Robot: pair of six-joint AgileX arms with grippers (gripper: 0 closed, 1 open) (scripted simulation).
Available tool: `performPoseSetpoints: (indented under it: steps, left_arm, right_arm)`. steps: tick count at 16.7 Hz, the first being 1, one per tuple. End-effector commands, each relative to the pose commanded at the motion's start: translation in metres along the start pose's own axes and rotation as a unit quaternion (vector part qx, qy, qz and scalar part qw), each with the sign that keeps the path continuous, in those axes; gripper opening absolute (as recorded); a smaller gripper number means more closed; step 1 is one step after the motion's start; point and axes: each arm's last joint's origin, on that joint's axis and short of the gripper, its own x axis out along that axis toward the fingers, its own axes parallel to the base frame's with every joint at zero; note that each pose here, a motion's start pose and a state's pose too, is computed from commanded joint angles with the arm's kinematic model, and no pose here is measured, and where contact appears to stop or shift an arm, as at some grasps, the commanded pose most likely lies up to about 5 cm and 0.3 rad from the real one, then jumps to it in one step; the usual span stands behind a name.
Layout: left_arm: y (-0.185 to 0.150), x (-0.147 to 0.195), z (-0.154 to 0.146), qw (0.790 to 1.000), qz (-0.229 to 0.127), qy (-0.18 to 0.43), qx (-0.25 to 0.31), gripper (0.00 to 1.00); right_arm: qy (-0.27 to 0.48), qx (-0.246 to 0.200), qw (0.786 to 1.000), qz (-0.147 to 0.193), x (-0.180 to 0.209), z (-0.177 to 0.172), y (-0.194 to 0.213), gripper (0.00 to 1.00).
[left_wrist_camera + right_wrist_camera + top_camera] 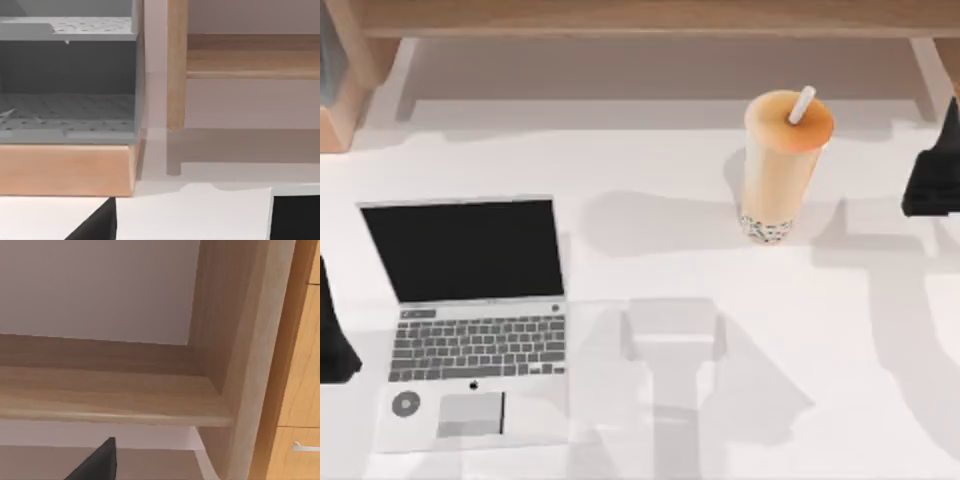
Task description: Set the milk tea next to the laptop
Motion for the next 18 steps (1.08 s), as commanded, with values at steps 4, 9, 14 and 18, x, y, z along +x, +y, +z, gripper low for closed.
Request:
performPoseSetpoints:
  steps: [4,9,14,18]
  left_arm:
    - [0.000,0.000,0.000,1.000,0.000,0.000,0.000,1.00]
    - [0.000,0.000,0.000,1.000,0.000,0.000,0.000,1.00]
    - [0.000,0.000,0.000,1.000,0.000,0.000,0.000,1.00]
    - [0.000,0.000,0.000,1.000,0.000,0.000,0.000,1.00]
  right_arm:
    - [0.032,-0.005,0.999,0.012,0.016,-0.044,0.058,1.00]
    - [0.049,0.013,0.998,0.033,0.008,-0.097,0.112,1.00]
    - [0.043,0.043,0.997,0.046,-0.002,-0.115,0.135,1.00]
    - [0.042,0.044,0.997,0.046,-0.002,-0.116,0.135,1.00]
